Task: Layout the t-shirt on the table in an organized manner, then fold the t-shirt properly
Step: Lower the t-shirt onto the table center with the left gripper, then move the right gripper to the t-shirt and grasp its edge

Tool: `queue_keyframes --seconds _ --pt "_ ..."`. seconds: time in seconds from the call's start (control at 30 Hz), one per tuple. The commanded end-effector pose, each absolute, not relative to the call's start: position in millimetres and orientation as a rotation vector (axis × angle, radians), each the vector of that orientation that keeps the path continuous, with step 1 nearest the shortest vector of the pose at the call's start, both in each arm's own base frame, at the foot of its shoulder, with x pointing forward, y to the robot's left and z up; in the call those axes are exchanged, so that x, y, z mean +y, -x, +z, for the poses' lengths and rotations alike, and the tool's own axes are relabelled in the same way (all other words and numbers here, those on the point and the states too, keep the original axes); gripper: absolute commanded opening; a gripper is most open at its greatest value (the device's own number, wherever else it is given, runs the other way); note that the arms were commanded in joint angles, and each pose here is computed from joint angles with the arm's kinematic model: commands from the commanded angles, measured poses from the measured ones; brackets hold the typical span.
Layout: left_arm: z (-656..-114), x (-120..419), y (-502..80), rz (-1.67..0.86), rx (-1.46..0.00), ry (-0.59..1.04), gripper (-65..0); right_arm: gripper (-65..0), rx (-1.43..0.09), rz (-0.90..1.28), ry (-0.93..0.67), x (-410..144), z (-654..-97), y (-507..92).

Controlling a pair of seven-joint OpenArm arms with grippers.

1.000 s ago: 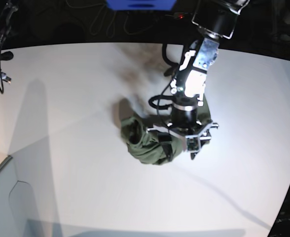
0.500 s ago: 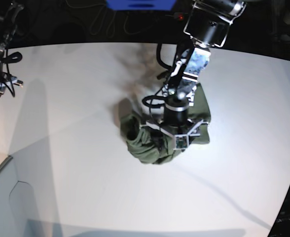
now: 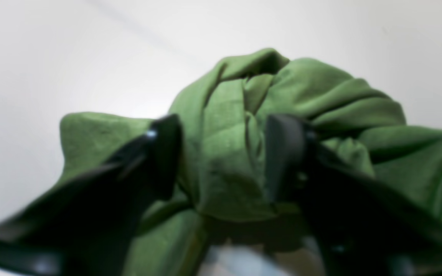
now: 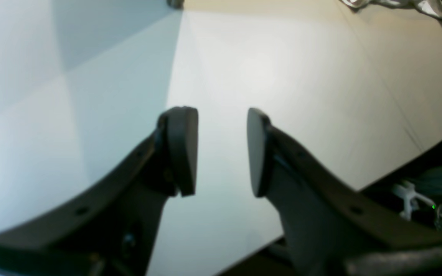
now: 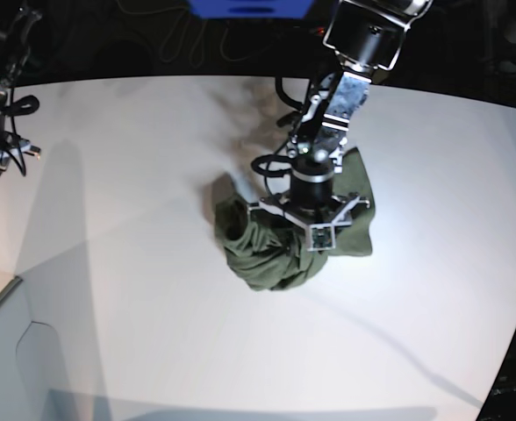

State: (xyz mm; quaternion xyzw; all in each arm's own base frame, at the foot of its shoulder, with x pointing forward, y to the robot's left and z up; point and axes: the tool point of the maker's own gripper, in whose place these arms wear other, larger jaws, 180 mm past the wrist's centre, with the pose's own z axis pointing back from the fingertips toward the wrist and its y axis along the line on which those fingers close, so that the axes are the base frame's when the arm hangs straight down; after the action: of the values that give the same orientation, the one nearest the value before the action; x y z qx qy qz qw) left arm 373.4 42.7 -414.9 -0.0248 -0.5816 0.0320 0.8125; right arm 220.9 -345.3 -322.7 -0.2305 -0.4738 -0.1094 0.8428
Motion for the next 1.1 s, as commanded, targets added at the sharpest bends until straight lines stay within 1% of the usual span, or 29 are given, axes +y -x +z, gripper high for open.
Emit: queue_keyframes --seconds 0.0,0.03,0.07,0.1,0.2,0.23,0.27,0.33,0.4,0.5,0.6,0.7,0.8,0.9,1.0,1.07 --pt "-398.8 37.3 -382.9 0.067 -1.295 0.067 -43.7 -43.2 -1.050 -0.207 0.506 -347.8 -308.3 -227.5" --pt "-397.1 37.2 -383.5 0.068 -1.300 0.068 -50.4 -43.2 -1.051 -0.208 0.506 -347.8 -307.9 -228.0" --pt "-396.5 37.1 -383.7 0.068 -1.301 0.068 -59.6 -43.2 -1.053 -0.204 0.505 -347.4 -307.5 -229.0" --pt "-395.5 36.6 -383.9 0.065 -1.304 0.070 -65.0 -43.2 -1.054 -0.201 0.506 -347.8 -306.9 -229.3" --pt "-386.6 36.9 -382.7 0.068 -1.328 0.079 -63.1 -43.2 -1.076 -0.134 0.454 -332.2 -304.9 -244.2" --pt "-384.7 37.0 -378.8 0.072 -1.333 0.084 -64.8 -43.2 -1.081 -0.089 0.436 -327.1 -303.4 -249.1" --pt "-379.1 39.3 -377.3 0.074 -1.348 0.085 -65.0 -43.2 -1.079 -0.032 0.401 -316.2 -305.6 -254.2" --pt "-374.2 49.8 -370.2 0.048 -1.367 0.076 -64.6 -43.2 -1.094 0.106 0.300 -282.0 -307.7 -272.6" --pt "-373.1 42.4 -360.3 -0.025 -1.372 0.122 -64.6 -43.2 -1.094 0.273 0.207 -249.1 -309.7 -285.7" --pt "-383.0 42.0 -342.6 -0.109 -1.345 0.162 -64.6 -43.2 -1.120 0.464 0.084 -198.7 -306.3 -303.8" --pt "-398.7 48.4 -329.0 -0.151 -1.301 0.175 -64.6 -43.2 -1.145 0.613 -0.003 -156.4 -299.8 -316.9" --pt "-408.0 51.2 -319.0 -0.199 -1.272 0.197 -64.6 -43.2 -1.146 0.707 -0.093 -115.2 -304.5 -325.3" --pt "-413.8 50.8 -310.2 -0.237 -1.249 0.231 -64.6 -43.2 -1.120 0.805 -0.167 -79.6 -314.8 -325.7" --pt "-415.8 55.9 -308.6 -0.264 -1.241 0.233 -64.6 -43.2 -1.078 0.915 -0.228 -46.1 -326.9 -321.6" --pt "-416.8 60.8 -308.2 -0.278 -1.238 0.226 -64.6 -43.2 -1.023 0.990 -0.282 -21.6 -345.0 -319.3" --pt "-416.8 60.8 -308.2 -0.278 -1.238 0.226 -64.6 -43.2 -0.988 1.032 -0.288 -11.3 -356.1 -320.8"
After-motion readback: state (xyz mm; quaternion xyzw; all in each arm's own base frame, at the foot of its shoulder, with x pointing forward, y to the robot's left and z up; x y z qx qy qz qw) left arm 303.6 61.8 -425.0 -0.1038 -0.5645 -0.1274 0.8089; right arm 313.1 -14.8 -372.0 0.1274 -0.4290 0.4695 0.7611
